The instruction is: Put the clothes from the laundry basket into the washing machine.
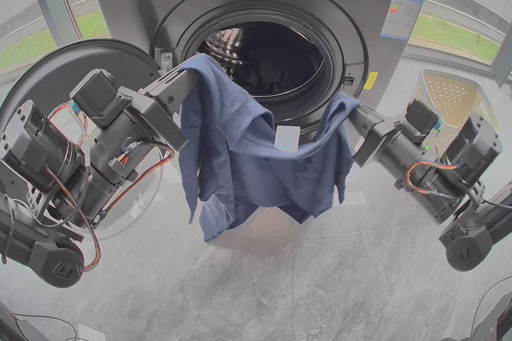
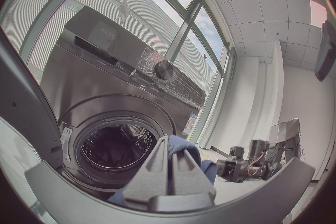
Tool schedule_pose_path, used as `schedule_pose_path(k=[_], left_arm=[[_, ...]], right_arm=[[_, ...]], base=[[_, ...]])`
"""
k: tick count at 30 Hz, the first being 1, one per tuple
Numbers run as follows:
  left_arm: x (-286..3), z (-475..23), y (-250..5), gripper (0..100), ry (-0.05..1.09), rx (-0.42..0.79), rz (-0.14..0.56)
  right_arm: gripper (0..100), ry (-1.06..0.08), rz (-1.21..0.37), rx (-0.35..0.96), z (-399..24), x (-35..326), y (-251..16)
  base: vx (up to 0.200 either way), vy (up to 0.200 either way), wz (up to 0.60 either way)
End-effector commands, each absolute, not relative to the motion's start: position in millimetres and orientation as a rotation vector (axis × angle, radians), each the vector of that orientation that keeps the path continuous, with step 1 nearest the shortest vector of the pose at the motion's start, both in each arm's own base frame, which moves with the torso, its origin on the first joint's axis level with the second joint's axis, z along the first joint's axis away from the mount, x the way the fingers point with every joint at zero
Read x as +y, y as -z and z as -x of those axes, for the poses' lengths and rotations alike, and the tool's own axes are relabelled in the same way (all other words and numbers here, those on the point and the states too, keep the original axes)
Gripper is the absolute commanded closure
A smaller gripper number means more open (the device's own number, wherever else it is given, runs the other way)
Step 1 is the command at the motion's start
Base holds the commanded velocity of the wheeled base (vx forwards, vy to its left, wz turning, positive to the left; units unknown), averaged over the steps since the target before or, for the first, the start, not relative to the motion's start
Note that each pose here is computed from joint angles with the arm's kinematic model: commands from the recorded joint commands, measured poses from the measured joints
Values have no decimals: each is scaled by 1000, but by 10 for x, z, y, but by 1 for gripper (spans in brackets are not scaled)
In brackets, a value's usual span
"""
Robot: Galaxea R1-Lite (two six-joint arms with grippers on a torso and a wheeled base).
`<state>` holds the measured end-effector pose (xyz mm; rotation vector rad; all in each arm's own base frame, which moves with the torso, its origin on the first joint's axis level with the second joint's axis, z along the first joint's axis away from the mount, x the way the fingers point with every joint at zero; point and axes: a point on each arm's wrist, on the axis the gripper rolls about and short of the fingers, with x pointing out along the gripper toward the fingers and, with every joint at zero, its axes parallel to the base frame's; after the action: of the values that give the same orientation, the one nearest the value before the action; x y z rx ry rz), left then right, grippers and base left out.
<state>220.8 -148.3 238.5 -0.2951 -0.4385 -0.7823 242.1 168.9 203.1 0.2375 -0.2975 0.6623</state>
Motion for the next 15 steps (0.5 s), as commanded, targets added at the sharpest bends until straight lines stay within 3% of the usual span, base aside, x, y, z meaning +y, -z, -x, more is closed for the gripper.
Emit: schedule_pose_path(k=[1, 2, 6, 15], left_arm=[[-1539, -2234, -2348, 100, 796, -426, 296], [-1543, -2231, -2348, 100, 798, -425, 296], [-1547, -2224, -2353, 100, 801, -427, 297], [-1537, -2208, -2370, 100, 801, -433, 299]], right_arm=[[0, -733, -198, -136, -2626, 2013, -1512], [0, -742, -184, -97, -2715, 2126, -1319], [0, -760, -157, -29, -2880, 2362, -948], [0, -846, -150, -3, -2843, 2772, -720]], base=[[0, 0, 0], [0, 0, 0], [0, 0, 0], [0, 0, 0]])
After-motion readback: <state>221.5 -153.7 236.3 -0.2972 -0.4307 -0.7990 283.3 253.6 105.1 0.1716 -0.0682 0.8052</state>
